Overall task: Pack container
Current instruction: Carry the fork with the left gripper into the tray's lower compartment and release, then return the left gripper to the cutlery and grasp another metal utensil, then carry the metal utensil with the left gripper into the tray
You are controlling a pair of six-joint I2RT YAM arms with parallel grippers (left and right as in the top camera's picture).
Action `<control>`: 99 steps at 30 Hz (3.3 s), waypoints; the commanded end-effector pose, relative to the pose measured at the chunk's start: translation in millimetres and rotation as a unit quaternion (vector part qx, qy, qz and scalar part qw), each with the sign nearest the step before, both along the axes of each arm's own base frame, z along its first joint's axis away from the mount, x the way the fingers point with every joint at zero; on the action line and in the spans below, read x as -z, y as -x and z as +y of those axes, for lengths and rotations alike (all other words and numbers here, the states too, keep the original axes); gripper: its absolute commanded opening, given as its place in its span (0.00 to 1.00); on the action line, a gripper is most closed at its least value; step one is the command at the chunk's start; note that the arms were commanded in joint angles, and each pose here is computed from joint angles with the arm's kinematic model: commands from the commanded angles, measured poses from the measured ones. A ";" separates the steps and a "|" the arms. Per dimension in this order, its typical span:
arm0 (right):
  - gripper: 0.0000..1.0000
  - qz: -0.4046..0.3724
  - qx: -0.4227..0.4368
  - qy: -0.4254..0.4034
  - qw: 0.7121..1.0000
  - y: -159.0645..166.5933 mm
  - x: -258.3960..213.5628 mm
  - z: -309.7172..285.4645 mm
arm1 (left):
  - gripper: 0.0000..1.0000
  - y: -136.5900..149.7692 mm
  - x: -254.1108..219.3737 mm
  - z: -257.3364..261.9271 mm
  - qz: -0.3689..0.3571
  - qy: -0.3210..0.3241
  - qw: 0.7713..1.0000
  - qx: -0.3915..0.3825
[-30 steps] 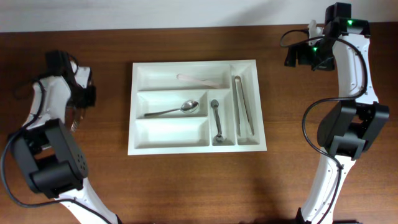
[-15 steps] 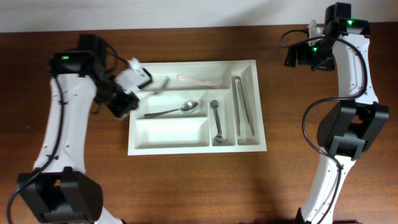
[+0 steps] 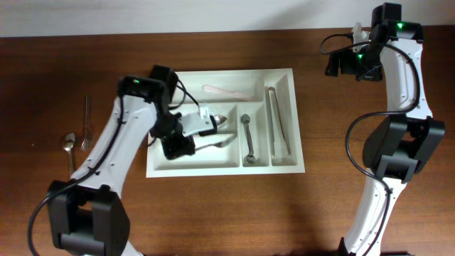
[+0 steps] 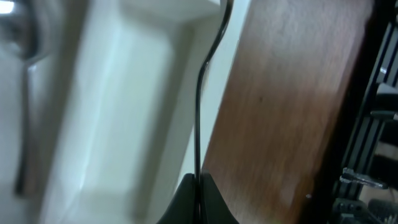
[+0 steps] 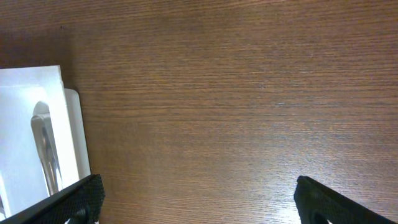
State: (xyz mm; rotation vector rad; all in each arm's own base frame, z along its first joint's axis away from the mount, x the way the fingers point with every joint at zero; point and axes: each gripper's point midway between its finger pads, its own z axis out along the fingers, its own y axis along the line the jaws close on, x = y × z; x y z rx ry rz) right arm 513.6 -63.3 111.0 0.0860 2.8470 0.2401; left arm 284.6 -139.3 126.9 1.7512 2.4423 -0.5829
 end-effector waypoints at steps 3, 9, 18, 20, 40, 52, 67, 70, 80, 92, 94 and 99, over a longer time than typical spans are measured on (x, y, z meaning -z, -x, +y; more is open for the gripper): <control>0.99 -0.035 0.007 0.005 0.999 -3.4 -31.9 -3.4 | 0.02 9.8 31.3 10.1 0.006 -0.032 0.999 0.029; 0.99 -0.035 0.006 0.005 0.999 -3.4 -31.9 -3.4 | 0.02 -1.3 55.5 21.7 -0.028 -0.068 0.997 0.031; 0.99 -0.036 0.007 0.005 0.999 -3.4 -32.1 -3.4 | 0.43 -15.8 60.7 22.2 -0.060 -0.073 0.995 0.028; 0.99 -0.035 0.007 0.005 0.999 -3.4 -31.9 -3.4 | 0.54 -19.1 58.3 21.2 -0.066 -0.071 0.995 0.025; 0.99 -0.035 0.006 0.005 0.999 -3.4 -31.9 -3.4 | 0.61 -121.7 -47.7 242.4 -0.158 -0.159 0.799 -0.558; 0.98 -0.036 0.007 0.005 0.999 -3.4 -32.1 -3.4 | 0.72 -135.9 20.0 323.4 -0.114 -0.158 0.734 -0.650; 0.99 -0.035 0.007 0.005 0.999 -3.4 -31.9 -3.4 | 0.36 -137.2 124.2 325.5 -0.032 -0.185 0.746 -0.639; 0.99 -0.035 0.007 0.005 0.999 -3.4 -31.9 -3.4 | 0.26 -137.0 128.7 325.5 -0.029 -0.187 0.746 -0.638; 0.99 -0.036 0.006 0.005 0.999 -3.4 -32.1 -3.4 | 0.02 -134.0 145.2 324.2 -0.014 -0.191 0.748 -0.636; 0.99 -0.035 0.006 0.005 0.999 -3.3 -31.9 -3.4 | 0.02 -193.9 7.3 277.0 -0.103 -0.077 0.811 -0.571; 0.99 -0.035 0.007 0.005 0.999 -3.4 -31.9 -3.4 | 0.02 -195.0 -13.8 258.2 -0.113 -0.063 0.820 -0.557; 0.99 -0.035 0.006 0.005 0.999 -3.4 -31.9 -3.4 | 0.02 -172.3 -43.0 176.6 -0.113 -0.016 0.917 -0.383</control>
